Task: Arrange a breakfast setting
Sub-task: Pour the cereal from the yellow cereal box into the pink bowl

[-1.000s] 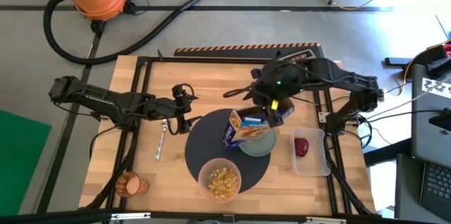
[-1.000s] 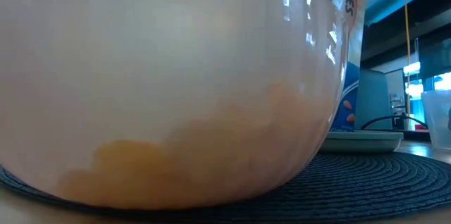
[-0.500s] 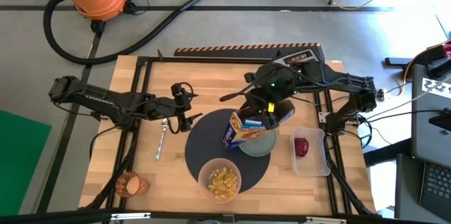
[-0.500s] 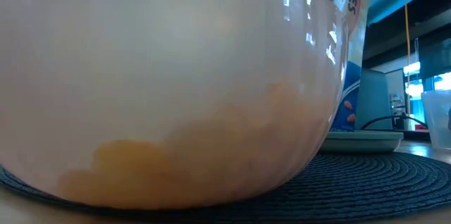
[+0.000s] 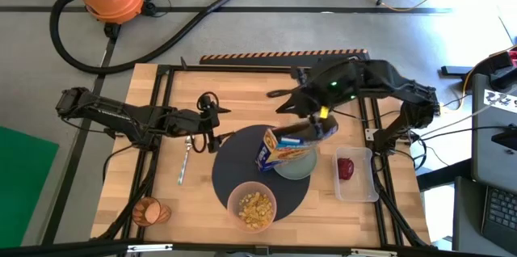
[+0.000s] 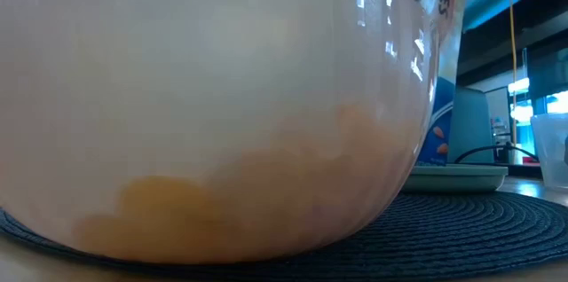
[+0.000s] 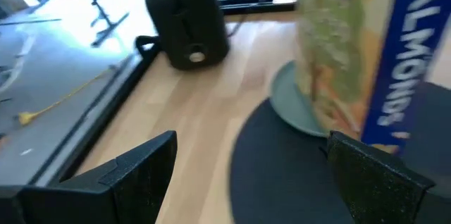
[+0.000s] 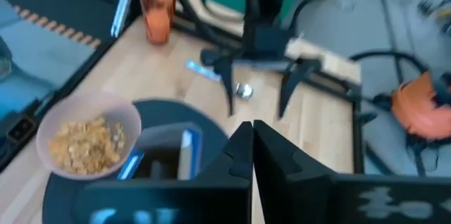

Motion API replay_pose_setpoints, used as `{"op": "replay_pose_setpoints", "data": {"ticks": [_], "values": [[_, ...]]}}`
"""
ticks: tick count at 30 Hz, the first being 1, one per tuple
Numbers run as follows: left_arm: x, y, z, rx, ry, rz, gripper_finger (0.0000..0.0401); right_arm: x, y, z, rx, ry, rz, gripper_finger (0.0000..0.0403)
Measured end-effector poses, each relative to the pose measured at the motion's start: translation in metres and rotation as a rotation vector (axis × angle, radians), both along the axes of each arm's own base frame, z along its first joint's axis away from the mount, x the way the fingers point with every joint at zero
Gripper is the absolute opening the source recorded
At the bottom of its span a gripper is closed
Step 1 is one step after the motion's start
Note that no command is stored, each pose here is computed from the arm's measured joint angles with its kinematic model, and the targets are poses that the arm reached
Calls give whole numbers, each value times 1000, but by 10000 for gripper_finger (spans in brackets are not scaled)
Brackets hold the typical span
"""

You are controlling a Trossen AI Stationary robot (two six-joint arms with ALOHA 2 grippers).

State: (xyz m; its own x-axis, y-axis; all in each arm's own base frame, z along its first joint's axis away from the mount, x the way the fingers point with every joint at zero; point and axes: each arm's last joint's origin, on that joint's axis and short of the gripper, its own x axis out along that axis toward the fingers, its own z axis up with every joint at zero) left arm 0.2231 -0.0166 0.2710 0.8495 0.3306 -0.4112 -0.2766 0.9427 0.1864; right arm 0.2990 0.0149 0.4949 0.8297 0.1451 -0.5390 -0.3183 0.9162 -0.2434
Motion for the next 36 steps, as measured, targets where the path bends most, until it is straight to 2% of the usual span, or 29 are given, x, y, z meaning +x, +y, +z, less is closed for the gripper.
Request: {"op": "replay_pose_setpoints", "data": {"ticks": [3,7,15,20,22,25,28,32,34,36], "values": [[1,-1,1,-1,-4,-45,350,-7,-1,16,-22,-73,-16,0],[1,-1,1,4,-7,-44,350,-10,-9,25,-75,-134,-88,0],[2,-1,4,-1,-34,-50,350,-4,-31,17,-79,-105,-189,1],[12,-7,11,-41,-135,-187,350,-7,-33,14,-71,-68,-198,5],[19,-9,7,-41,-140,-230,350,-9,-31,13,-59,-48,-176,20],[33,-11,-2,-48,-142,-266,350,-11,-27,10,-41,-5,-164,64],[44,-13,-13,-48,-129,-267,350,-15,-27,4,-36,63,-203,121],[53,-15,-24,-84,-115,-273,350,-21,-28,-4,29,176,-287,189],[56,-16,-27,-106,-106,-281,350,-25,-28,-7,40,221,-358,204],[56,-16,-29,-122,-102,-266,350,-29,-26,-9,33,254,-407,194]]}}
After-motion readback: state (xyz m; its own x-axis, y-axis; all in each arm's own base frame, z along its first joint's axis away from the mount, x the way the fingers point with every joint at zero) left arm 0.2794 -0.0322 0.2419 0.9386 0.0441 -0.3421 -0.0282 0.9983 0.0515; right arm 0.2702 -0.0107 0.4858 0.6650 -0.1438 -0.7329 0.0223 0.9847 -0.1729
